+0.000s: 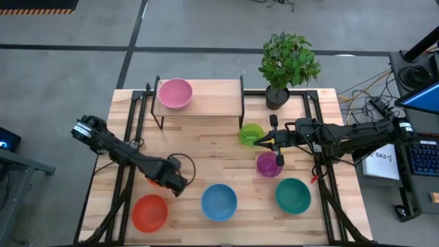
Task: Place and stack bowls onto a shelf
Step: Put the small orange bowl on the shelf
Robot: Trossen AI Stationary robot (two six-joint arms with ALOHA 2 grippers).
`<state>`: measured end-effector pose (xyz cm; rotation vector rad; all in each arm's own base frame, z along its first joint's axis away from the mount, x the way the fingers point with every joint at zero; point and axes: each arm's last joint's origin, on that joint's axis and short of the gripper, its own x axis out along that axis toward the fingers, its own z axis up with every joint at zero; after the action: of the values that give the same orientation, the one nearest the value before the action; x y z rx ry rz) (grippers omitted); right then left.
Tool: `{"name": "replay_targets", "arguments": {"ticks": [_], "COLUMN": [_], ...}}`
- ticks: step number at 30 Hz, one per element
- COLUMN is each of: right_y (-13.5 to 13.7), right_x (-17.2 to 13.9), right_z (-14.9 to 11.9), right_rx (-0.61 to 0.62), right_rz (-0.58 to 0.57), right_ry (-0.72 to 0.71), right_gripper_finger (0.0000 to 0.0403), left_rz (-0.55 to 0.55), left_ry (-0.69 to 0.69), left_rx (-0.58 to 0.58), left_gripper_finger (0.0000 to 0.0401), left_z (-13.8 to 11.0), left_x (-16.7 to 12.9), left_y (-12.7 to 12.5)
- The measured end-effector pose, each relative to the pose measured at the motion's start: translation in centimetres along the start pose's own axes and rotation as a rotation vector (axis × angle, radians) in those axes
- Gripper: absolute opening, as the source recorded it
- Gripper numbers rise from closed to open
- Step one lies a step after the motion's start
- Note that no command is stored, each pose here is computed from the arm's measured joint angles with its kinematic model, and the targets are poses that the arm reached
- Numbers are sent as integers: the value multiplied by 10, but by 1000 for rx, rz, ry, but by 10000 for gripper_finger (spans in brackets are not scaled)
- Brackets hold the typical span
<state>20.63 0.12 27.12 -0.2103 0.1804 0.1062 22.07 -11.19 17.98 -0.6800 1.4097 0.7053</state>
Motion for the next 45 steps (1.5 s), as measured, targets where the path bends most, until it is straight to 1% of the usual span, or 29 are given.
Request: {"name": "replay_targets", "arguments": {"ticks": [2,4,7,9,11,14,16,19,23,27,29,32,34,36,41,45], "right_y": [0,0,0,0,0,0,0,0,0,0,0,0,0,1,0,1], "right_x": [0,0,0,0,0,0,-1,-1,-1,-1,-1,-1,-1,-1,-2,-2], "right_z": [0,0,-1,-2,-2,-2,-2,-2,-2,-2,-2,-2,-2,-3,-3,-2], "right_rx": [0,0,-3,-6,-7,-9,-11,-13,-13,-17,-17,-15,-13,-3,4,6], "right_rz": [0,0,0,1,-3,-3,-3,-3,-3,-3,-3,-2,-2,0,-1,0], "right_ry": [0,2,12,17,18,19,20,20,20,20,20,22,25,33,31,31], "right_gripper_finger": [9,9,9,9,9,9,9,9,9,9,9,9,9,9,9,9], "left_rz": [-24,-57,-121,-136,-117,-51,-8,26,97,159,170,157,179,209,265,290], "left_ry": [-33,-113,-294,-417,-530,-655,-713,-783,-821,-827,-832,-868,-879,-863,-786,-736], "left_rx": [61,131,284,377,456,555,593,629,660,630,615,595,588,588,545,566], "left_gripper_finger": [0,0,0,0,0,0,0,0,0,0,0,0,0,0,0,0], "left_z": [3,8,20,29,40,62,79,107,142,171,183,202,215,226,253,264], "left_x": [-16,-36,-70,-91,-111,-134,-145,-154,-156,-154,-153,-151,-145,-138,-112,-97], "left_y": [-8,-18,-35,-42,-45,-43,-39,-33,-17,0,7,12,15,19,29,28]}}
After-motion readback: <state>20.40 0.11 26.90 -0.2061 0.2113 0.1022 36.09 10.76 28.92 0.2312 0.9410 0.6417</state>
